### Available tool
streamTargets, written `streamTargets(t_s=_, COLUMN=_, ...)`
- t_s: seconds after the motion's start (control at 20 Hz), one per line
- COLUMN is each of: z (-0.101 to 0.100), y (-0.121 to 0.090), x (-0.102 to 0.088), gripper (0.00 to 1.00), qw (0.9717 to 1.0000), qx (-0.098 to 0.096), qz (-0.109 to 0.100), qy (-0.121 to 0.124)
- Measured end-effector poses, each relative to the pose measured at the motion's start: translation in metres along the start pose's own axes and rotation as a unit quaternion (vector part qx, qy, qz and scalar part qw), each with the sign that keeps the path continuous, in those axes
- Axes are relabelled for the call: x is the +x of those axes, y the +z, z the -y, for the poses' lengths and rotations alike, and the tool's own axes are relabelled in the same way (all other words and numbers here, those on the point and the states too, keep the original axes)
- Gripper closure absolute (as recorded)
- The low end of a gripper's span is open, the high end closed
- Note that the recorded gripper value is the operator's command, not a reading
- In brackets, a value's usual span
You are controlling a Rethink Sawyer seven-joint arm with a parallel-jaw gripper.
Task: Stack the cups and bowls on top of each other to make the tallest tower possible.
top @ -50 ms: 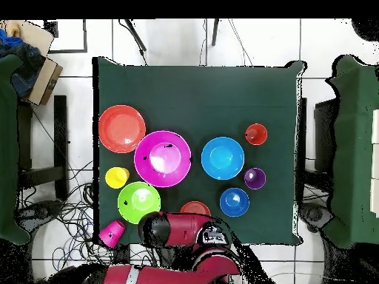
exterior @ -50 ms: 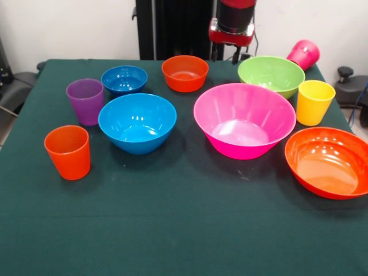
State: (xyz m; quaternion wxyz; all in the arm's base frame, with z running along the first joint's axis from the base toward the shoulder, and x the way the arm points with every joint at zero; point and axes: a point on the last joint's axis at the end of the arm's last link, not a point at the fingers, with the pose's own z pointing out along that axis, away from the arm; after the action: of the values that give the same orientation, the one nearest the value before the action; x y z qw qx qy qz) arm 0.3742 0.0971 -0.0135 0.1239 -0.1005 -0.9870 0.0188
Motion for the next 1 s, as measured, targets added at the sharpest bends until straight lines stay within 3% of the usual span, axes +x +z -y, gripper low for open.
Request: streamTargets(t_s=1.0, z=-0.009, y=0.004, x=-0.013, gripper=0.00, qw=0.9999, qx=-0.013, qz=-0.008, qy=-0.005)
